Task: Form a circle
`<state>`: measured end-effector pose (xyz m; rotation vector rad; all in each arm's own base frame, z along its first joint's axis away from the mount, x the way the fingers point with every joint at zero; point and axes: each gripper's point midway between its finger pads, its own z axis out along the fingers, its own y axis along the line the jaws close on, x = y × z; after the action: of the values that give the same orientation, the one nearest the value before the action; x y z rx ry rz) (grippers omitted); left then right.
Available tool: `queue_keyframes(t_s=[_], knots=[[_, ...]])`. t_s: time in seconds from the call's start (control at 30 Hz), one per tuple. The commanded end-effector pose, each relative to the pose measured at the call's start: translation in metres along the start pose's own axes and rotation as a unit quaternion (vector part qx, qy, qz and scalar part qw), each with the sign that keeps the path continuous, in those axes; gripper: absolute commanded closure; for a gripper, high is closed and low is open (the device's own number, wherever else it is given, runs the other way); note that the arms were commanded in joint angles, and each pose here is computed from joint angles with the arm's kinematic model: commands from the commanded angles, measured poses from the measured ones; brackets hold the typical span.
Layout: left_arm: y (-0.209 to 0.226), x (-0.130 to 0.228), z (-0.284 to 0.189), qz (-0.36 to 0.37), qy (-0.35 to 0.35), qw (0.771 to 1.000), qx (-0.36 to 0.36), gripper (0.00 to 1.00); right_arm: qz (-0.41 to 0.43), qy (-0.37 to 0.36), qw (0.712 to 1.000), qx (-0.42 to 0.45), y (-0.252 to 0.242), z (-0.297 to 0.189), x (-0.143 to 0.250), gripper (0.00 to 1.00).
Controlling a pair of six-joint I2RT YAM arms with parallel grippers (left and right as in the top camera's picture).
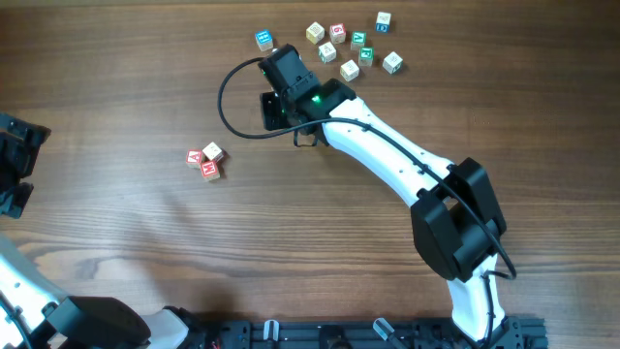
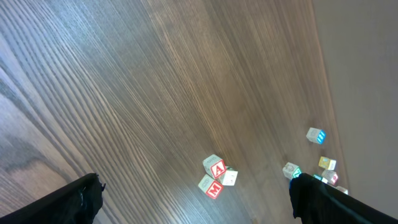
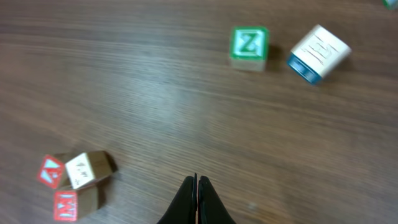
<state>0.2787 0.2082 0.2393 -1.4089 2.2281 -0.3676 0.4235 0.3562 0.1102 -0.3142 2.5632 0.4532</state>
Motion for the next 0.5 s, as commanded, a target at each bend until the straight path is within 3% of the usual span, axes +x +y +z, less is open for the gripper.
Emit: queue_keyframes(t_s=[0.0, 0.37, 0.47], knots=[[0.002, -0.002, 0.000, 0.009, -0.004, 1.000, -0.005, 0.00, -0.029, 0.021, 0.999, -0.040, 0.011, 0.012, 0.009, 0.96], [0.004, -0.035, -0.003, 0.030, -0.076, 0.996, -0.023, 0.00, -0.066, 0.041, 0.994, -0.076, 0.005, 0.016, 0.013, 0.96], [0.002, -0.042, -0.001, 0.033, -0.085, 0.996, -0.019, 0.00, -0.062, 0.057, 0.989, -0.124, 0.020, 0.021, 0.020, 0.96]])
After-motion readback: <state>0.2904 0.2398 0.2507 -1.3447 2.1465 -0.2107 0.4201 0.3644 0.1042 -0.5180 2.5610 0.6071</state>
